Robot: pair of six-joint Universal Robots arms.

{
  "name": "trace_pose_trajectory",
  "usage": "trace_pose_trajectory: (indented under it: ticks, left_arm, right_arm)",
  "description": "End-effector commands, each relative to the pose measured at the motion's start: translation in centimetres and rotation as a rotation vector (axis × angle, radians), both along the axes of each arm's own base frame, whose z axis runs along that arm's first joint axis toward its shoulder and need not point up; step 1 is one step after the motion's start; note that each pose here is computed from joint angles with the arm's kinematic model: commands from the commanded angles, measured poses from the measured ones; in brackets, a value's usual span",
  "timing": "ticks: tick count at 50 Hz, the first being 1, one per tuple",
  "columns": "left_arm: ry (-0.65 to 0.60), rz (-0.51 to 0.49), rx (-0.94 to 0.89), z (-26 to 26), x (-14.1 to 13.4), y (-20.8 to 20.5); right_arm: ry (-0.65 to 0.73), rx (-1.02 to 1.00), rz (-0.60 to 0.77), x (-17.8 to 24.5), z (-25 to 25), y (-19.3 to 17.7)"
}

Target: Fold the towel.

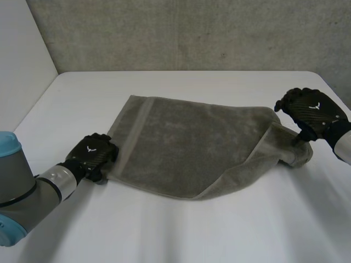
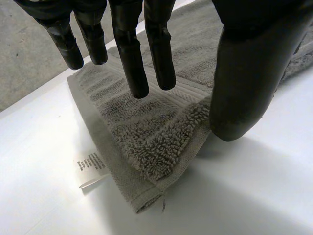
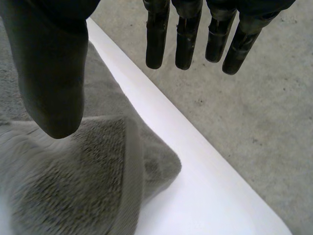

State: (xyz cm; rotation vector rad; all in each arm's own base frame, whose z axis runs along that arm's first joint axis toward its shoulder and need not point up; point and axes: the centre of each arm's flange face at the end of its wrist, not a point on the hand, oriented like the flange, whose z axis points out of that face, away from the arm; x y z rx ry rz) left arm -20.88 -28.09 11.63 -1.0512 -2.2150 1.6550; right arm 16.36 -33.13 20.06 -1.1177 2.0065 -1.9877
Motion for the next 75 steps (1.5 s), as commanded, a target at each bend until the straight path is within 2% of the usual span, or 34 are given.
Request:
trace_pose_trajectory:
  ticks: [1,8,13,18,23,35,40,47,57,64,75]
  left_arm:
    - [0.001,-0.002,-0.004,0.0,-0.1,-0.1]
    - [0.002,-0.005,-0.008,0.1,-0.2,-0.1]
    - [0.002,-0.010,-0.011,0.1,-0.3,-0.1]
    - [0.003,-0.011,-0.017,0.3,-0.4,-0.2]
    - [0.005,-0.017,-0.021,0.4,-0.6,-0.3]
    - [0.005,-0.017,-0.019,0.4,-0.6,-0.3]
    - [0.005,-0.012,-0.019,0.4,-0.5,-0.4]
    - [0.005,-0.012,-0.022,0.5,-0.5,-0.4]
    - [0.006,-0.015,-0.007,0.3,-0.5,0.0]
    - [0.007,-0.017,-0.007,0.3,-0.5,0.1]
    - [0.008,-0.018,-0.008,0.3,-0.5,0.1]
  right_arm:
    - [0.032,-0.014,0.048,1.2,0.0,-1.3]
    - [0.074,0.078,0.120,3.3,-2.0,-2.2]
    - [0.217,0.112,0.177,4.2,-4.3,-3.1]
    - [0.323,0.098,0.149,4.3,-5.1,-4.2]
    - [0.346,0.085,0.132,4.5,-5.4,-4.9]
    - [0.303,0.094,0.108,4.1,-3.3,-4.1]
    - [0.226,0.125,0.057,2.0,-1.5,-3.0]
    - [0.202,0.146,0.093,1.8,-1.8,-2.6]
    - [0.185,0.123,0.071,1.8,-2.3,-5.8]
    - [0.172,0.229,0.029,1.5,-4.7,-8.1]
    - [0.169,0.319,0.034,1.4,-6.7,-8.1]
